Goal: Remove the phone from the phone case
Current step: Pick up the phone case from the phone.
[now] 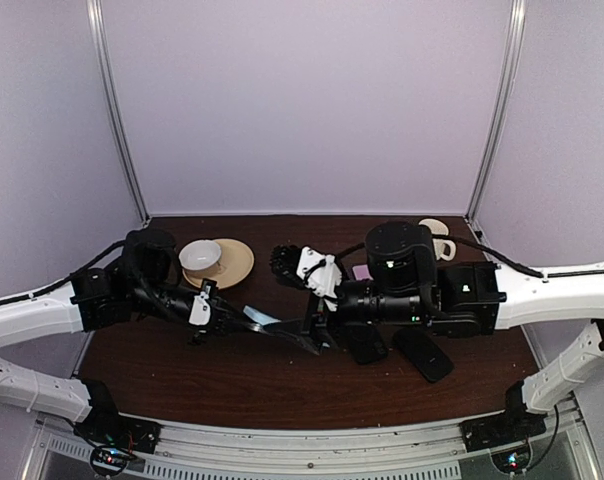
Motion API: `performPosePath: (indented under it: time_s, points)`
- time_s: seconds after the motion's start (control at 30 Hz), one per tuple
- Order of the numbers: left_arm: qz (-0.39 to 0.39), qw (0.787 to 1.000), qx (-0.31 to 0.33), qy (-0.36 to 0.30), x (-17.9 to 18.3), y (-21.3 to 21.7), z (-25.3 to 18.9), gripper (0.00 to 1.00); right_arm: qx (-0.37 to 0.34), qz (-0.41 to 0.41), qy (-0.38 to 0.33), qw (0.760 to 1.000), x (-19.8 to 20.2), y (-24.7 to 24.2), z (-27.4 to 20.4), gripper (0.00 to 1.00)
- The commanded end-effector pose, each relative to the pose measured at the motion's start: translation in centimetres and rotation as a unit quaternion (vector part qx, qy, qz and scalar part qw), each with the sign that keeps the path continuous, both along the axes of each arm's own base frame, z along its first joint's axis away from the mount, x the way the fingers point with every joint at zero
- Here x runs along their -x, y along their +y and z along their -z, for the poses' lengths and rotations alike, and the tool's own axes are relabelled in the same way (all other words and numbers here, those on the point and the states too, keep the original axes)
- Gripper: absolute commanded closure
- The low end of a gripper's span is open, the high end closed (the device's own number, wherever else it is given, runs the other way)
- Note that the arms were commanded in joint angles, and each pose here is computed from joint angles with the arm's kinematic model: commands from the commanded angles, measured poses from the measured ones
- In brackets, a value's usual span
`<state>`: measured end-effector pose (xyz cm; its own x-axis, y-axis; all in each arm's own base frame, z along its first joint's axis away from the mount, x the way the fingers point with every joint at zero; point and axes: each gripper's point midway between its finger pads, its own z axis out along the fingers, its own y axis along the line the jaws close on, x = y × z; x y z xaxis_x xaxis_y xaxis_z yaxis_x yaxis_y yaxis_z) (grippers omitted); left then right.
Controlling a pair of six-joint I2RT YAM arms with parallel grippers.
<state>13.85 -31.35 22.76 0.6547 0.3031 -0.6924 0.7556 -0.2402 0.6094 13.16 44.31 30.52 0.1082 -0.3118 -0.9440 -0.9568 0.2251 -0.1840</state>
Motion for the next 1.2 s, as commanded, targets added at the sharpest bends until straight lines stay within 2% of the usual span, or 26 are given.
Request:
performPosePath:
  time_s: [0.0, 0.4, 0.6, 1.1, 1.17]
  points:
    - [0.011, 0.999, 0.039, -0.036, -0.2, -0.7, -2.7, 1.0, 0.004, 0.008, -0.001, 1.0, 0.1, 1.3, -0.2, 0.22]
    - [0.011, 0.998, 0.04, -0.041, -0.1, -0.6, -3.0, 1.0, 0.033, 0.075, -0.029, 0.996, -2.3, 1.5, 1.3, 0.51]
    - [0.01, 0.998, 0.04, -0.042, -0.1, -0.6, -3.0, 1.0, 0.044, 0.063, -0.025, 0.997, -1.7, 1.5, 2.3, 0.56]
    - [-0.006, 0.998, 0.04, -0.049, -0.7, -0.5, -3.1, 1.0, 0.129, 0.074, -0.08, 0.986, -0.9, 1.5, 5.4, 0.8]
    - [-0.008, 0.998, 0.041, -0.051, -0.7, -0.5, -3.2, 1.0, 0.139, 0.076, -0.084, 0.984, -1.0, 1.6, 5.7, 0.81]
